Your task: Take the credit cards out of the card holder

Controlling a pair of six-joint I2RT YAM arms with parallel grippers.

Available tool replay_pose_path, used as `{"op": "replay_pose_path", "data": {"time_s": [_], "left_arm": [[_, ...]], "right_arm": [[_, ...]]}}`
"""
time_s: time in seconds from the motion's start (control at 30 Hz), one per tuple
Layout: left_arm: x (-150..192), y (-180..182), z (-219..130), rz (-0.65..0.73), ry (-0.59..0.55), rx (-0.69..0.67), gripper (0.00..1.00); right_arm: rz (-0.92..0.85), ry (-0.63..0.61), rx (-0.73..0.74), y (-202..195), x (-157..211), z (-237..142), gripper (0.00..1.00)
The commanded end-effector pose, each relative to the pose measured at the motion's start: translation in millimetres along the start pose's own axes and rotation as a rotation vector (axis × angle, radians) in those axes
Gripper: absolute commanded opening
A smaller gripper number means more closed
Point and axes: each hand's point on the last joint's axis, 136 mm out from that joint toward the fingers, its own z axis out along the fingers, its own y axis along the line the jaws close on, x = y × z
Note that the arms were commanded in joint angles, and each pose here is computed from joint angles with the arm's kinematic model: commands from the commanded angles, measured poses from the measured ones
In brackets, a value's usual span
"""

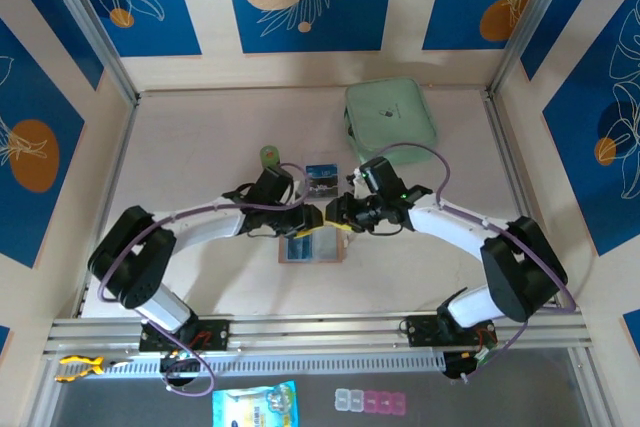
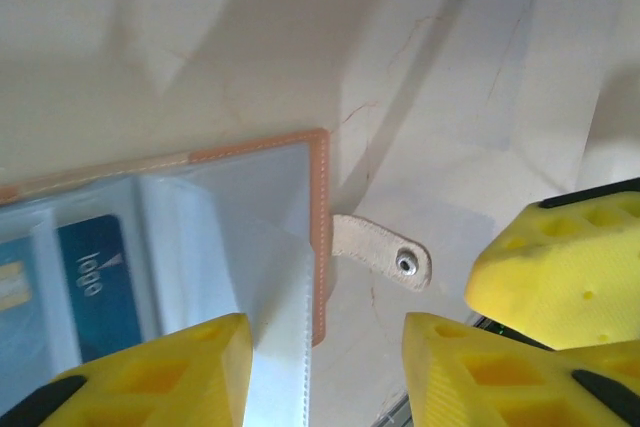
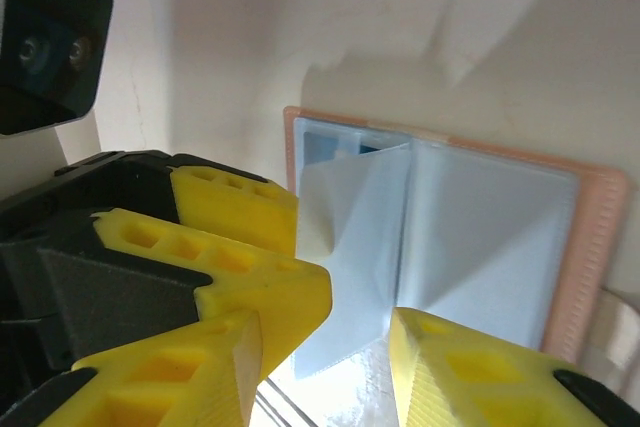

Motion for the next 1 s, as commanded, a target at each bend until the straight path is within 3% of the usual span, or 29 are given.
{"op": "replay_pose_path", "data": {"time_s": [0.0,0.17,0.37,0.8,0.97], "left_arm": [[10.5,-16.8,20.0,0.026,0.056,0.031,0.46],[10.6,-20.4,32.7,0.024,0.072,0.045,0.47],[7.0,-17.1,22.9,0.051,0.044,0.025,0.54],[-2.9,43.6,-34.2,-0.001,-0.059,-0.07,0.47],[4.4,73.2,-44.3,-0.041,-0.056,-0.096,0.36]], "right_arm": [[-0.01,-0.011,0.015,-6.5,2.8,-10.3,0.41],[-0.003,-0.023,0.016,-9.0,2.5,-18.8,0.42],[0.002,-0.007,0.005,-6.0,4.5,-15.8,0.41],[-0.041,0.091,-0.003,24.8,11.9,24.4,0.38],[-0.044,0.152,0.002,30.0,18.8,47.2,0.37]]}}
